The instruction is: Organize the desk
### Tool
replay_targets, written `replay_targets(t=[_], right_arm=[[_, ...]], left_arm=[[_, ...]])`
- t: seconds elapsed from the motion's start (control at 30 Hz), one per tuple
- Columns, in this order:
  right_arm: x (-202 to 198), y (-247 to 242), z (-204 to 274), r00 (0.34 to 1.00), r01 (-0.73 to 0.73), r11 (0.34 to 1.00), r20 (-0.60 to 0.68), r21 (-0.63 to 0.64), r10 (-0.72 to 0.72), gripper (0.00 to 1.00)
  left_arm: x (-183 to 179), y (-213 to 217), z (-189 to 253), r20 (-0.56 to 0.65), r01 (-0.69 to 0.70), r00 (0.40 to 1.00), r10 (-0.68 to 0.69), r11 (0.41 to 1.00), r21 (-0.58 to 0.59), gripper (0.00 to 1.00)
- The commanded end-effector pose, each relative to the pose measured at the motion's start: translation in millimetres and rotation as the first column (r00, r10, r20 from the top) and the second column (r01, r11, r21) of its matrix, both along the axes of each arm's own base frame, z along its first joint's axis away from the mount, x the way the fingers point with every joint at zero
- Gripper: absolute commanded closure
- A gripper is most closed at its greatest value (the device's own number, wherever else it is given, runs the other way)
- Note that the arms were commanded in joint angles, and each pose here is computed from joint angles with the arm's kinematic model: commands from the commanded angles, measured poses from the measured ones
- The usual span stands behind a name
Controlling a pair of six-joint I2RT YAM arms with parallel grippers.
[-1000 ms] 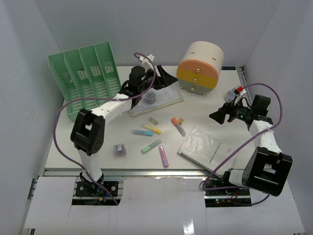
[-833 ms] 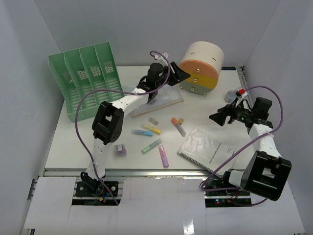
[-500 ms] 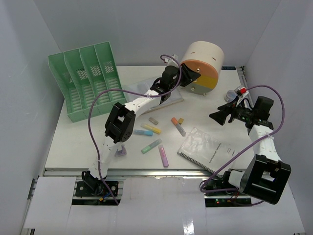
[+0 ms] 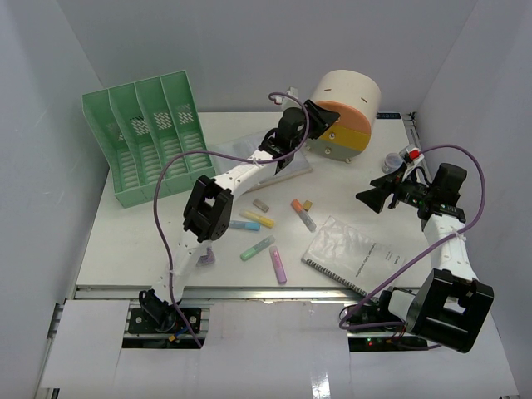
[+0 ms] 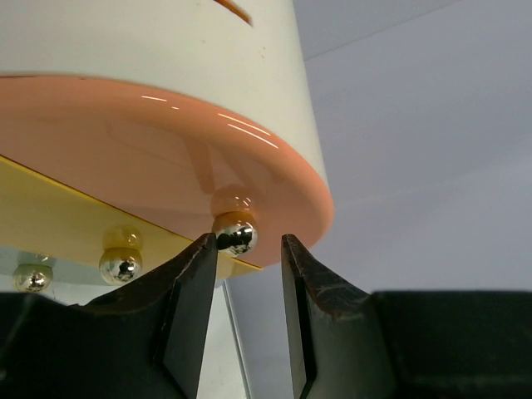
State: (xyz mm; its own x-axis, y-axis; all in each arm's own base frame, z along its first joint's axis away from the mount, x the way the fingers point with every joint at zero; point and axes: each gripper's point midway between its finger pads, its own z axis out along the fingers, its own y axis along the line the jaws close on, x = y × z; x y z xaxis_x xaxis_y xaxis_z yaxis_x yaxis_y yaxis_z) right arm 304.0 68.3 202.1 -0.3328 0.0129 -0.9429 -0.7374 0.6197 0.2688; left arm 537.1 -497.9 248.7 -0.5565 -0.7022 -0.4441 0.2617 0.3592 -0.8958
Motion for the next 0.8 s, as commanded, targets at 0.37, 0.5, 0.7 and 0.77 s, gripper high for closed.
replay_targets(t=[0.37,0.5,0.7,0.77], right_arm=[[2,-7,12,0.998,0.018,1.0,0.068,-0.022,-0.016,0.1],[3,-8,9,0.998,0.024,0.999,0.063,-0.027,-0.022,0.11],[4,-10,3,0.998,0.031,0.999,0.052,-0.038,-0.029,0.11],[4,-10,2,0.998,0.03,0.999,0.05,-0.04,-0.028,0.11]], left_arm=[[7,-1,14,-0.01,-0.028,1.0,0.028,0.998,-0.051,0.67],[0,1,18,-0.003,-0.009,1.0,0.009,0.999,-0.051,0.8],[-40,14,29,0.055,0.036,0.998,-0.035,0.999,-0.014,0.89],[-61,25,29,0.072,0.045,0.996,-0.046,0.999,0.013,0.9]])
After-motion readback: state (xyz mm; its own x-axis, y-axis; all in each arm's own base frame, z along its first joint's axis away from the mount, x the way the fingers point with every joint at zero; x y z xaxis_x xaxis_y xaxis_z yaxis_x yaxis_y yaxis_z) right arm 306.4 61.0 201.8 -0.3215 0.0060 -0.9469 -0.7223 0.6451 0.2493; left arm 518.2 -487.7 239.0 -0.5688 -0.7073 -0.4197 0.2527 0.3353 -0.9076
